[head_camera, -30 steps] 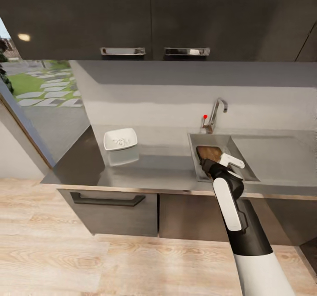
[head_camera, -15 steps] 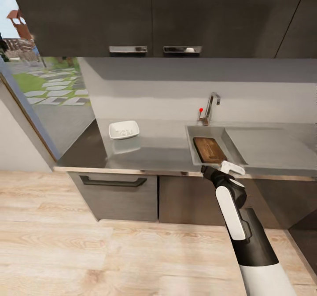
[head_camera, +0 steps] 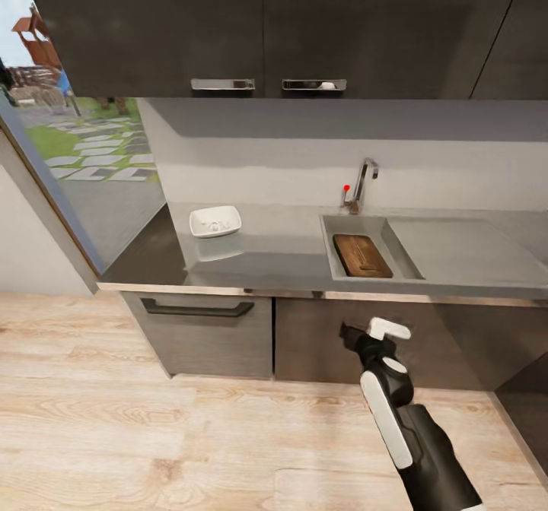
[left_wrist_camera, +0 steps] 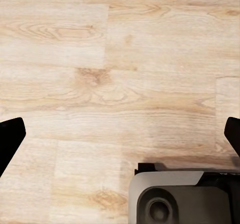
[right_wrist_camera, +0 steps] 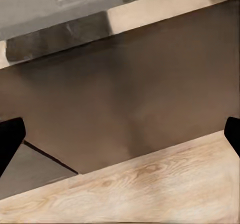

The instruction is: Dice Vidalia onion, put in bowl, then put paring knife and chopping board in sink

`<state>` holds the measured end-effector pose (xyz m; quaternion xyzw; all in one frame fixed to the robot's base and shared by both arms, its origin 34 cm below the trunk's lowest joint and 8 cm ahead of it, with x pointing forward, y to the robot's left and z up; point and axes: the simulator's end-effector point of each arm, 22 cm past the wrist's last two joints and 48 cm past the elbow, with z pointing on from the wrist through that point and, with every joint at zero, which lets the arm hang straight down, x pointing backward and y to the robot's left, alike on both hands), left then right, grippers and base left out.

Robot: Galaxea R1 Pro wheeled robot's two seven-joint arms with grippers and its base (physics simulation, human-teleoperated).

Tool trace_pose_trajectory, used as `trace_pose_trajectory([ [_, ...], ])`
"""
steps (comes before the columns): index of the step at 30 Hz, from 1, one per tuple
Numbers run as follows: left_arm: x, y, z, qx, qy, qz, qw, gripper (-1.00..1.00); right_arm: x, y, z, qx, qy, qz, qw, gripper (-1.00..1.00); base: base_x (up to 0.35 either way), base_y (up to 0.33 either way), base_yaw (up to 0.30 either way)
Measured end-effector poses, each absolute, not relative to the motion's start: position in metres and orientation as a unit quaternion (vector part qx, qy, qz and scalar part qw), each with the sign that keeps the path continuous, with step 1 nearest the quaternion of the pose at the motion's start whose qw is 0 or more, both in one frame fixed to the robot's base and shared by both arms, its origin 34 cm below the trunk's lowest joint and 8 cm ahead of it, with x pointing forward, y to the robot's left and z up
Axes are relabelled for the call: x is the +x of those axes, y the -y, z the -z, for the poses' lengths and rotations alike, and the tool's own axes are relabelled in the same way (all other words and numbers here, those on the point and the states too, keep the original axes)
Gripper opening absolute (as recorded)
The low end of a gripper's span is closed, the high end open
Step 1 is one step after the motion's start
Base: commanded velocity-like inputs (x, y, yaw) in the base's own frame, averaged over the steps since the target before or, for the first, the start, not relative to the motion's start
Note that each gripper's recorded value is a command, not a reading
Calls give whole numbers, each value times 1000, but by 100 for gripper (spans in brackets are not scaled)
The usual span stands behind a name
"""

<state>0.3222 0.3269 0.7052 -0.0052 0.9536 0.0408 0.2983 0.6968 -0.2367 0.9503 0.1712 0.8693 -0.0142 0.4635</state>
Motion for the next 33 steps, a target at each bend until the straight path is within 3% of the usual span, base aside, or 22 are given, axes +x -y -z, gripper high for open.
trace_pose_trajectory([
  [11,323,-327,-706,-5,-953,-41,299,100,638,212,-790,120,-898,4,424,100,0,0,0],
  [18,323,-327,-706,-5,-953,-41,299,100,536,200,-691,75,-929,-4,362,100,0,0,0],
  [25,323,-327,-705,-5,-954,-41,298,100,433,242,-642,57,-950,42,305,100,0,0,0],
  [33,315,-331,-701,-8,-956,-46,288,100,409,250,-634,49,-957,52,280,100,0,0,-14],
])
